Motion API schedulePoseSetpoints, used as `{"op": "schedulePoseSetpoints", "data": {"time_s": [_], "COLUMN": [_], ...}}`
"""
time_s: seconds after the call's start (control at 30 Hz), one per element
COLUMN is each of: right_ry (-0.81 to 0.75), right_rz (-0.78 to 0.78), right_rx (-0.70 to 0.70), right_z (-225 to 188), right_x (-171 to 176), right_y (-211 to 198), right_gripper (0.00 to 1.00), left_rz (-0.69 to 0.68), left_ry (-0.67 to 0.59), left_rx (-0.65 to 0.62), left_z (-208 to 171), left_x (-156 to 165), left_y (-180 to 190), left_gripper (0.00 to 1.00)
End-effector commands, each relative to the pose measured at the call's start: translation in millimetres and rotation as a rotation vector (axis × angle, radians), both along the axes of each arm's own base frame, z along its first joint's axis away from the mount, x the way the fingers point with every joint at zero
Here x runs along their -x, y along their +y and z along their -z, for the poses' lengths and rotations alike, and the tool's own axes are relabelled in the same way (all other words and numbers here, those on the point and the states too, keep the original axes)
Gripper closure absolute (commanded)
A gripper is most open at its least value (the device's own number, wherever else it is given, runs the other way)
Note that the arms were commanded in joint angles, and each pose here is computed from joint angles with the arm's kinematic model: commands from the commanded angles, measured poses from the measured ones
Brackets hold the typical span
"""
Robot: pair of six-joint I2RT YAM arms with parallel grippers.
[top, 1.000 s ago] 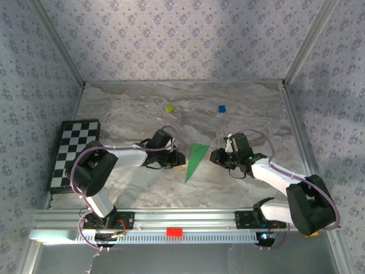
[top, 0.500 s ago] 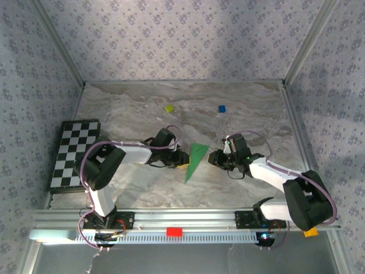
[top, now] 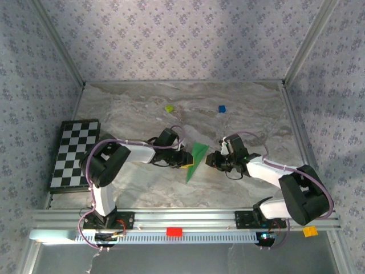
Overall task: Fold a paper plane with a square sheet of paper (pick it up from the middle)
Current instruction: Turn over a paper plane at the center of the table.
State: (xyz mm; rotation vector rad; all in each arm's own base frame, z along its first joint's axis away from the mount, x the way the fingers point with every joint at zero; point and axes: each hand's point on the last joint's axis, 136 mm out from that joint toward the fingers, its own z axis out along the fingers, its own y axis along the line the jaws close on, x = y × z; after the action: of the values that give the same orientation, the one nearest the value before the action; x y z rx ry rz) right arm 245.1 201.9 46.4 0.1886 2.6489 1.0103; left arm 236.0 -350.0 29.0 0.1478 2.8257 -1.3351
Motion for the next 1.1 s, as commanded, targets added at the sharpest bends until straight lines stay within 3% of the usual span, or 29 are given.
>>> {"op": "schedulePoseSetpoints", "data": {"time_s": [0.0,0.33,0.4,0.53,0.7,1.07], "right_ry": [0.009,-0.005,-0.02,-0.056,-0.075,-0.079], "right_rz": [-0.006,0.016,0.037,0.066,0.084,0.077], "right_rx": [-0.015,0.007,0.027,0.053,0.07,0.076], "right_z": [0,-4,-7,-15,-20,-20], "right_x": [2,1,-1,-4,-6,-8], "right_y": [4,-2,-7,-14,-18,-14], "right_gripper": [0.74,0.74,0.74,0.73,0.73,0.73], "left_rz": [0.047,0.029,-0.016,-0.155,-0.22,-0.197], "left_ry": [-0.006,-0.096,-0.152,-0.274,-0.312,-0.298], "left_rx": [0.021,-0.023,-0.108,-0.422,-0.683,-0.764], "left_z": [-2,-22,-28,-33,-30,-12], "left_x": [5,-2,-8,-25,-28,-23], "left_y": [-9,-3,12,69,119,123], "left_gripper": [0.79,0.98,1.0,1.0,1.0,0.99]}}
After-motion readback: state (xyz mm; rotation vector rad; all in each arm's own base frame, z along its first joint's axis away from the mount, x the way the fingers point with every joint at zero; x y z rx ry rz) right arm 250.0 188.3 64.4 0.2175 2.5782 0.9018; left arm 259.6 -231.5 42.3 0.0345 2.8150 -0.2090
